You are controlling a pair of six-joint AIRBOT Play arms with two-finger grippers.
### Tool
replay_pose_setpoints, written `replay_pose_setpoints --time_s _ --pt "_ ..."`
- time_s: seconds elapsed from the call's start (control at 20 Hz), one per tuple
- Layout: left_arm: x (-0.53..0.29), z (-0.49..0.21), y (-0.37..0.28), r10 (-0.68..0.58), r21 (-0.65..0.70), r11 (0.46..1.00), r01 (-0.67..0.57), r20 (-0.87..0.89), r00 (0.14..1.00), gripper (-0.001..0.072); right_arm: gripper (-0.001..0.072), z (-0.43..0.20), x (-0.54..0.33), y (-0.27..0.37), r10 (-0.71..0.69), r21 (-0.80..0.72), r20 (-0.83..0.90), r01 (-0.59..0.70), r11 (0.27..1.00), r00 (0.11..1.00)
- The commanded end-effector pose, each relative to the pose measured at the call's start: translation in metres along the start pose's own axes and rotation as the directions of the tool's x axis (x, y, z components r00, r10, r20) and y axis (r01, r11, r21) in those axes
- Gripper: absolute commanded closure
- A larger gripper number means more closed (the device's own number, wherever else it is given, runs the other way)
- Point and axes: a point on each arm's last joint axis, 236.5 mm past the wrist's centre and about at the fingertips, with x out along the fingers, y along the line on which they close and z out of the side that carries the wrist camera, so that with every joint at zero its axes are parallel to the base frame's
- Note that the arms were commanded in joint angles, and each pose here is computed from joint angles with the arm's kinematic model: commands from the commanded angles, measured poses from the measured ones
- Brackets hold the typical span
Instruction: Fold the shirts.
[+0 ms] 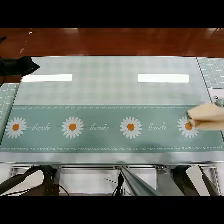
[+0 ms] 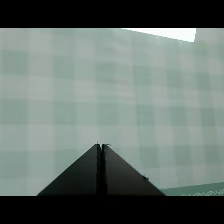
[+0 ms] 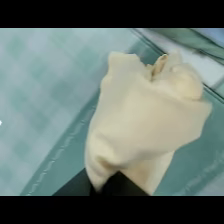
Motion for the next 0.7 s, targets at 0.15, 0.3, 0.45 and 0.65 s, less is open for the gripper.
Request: replay_pose_setpoints --time_s 0.15,0.3,0.45,0.65 --pt "0.024 0.006 0.023 0.038 0.048 0.998 -0.039 0.022 0.999 0.0681 0.0682 -0.074 -0.095 -0.172 -0.621 0.076 -0.239 0.652 0.754 0.746" --pt "0.024 0.019 0.030 0.063 0.048 0.997 -0.068 0.081 0.995 0.0681 0.0682 -0.075 -0.108 -0.178 -0.662 0.105 -0.204 0.688 0.718 0.721" --pt "0.023 0.026 0.032 0.075 0.047 0.996 -0.081 0.108 0.991 0.0681 0.0682 -0.083 -0.122 -0.189 -0.709 0.107 -0.234 0.742 0.662 0.666" --pt "0.022 0.031 0.035 0.085 0.046 0.995 -0.092 0.131 0.988 0.0681 0.0681 -0.088 -0.123 -0.183 -0.698 0.115 -0.235 0.732 0.671 0.677"
